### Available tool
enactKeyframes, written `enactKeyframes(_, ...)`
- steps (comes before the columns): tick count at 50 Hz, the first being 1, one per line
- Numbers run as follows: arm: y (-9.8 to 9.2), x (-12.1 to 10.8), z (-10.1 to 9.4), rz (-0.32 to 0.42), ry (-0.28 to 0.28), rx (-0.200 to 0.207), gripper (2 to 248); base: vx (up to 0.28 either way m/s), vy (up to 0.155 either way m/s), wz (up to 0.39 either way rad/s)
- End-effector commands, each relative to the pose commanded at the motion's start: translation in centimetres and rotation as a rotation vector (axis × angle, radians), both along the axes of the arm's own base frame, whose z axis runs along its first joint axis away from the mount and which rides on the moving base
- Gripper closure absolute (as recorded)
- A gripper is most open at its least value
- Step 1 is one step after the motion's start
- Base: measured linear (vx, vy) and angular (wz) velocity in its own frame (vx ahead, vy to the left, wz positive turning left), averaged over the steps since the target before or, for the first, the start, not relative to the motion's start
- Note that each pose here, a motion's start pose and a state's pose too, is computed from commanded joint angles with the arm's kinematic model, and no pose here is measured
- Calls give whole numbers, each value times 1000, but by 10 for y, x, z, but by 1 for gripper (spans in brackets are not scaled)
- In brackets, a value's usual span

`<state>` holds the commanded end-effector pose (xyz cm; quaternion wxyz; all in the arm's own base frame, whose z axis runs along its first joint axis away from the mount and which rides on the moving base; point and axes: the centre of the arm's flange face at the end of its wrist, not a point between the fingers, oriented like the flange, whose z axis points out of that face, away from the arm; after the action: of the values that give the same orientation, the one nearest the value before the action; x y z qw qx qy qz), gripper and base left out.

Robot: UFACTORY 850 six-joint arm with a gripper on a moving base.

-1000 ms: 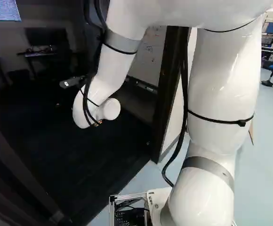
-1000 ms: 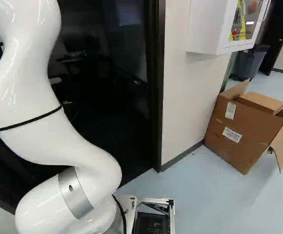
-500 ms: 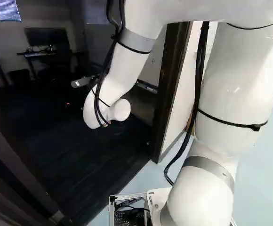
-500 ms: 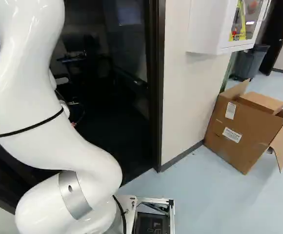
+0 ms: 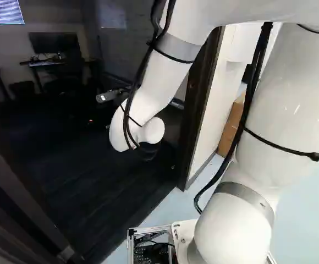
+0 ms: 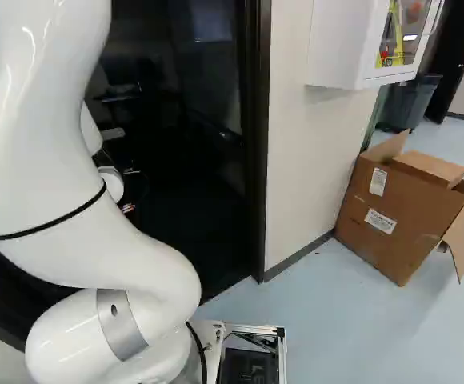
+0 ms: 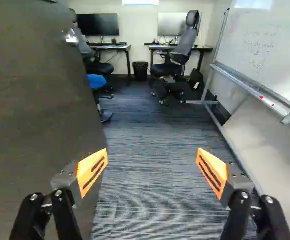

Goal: Open the door and move inside

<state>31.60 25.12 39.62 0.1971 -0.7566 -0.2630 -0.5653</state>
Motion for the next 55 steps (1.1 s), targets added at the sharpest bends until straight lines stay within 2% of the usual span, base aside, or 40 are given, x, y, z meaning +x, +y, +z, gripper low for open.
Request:
enactKeyframes(27, -44, -10, -1, -76, 1, 0, 3, 0, 0, 0)
enactKeyframes(55, -83, -1, -1, -182, 0, 0, 3, 0, 0, 0)
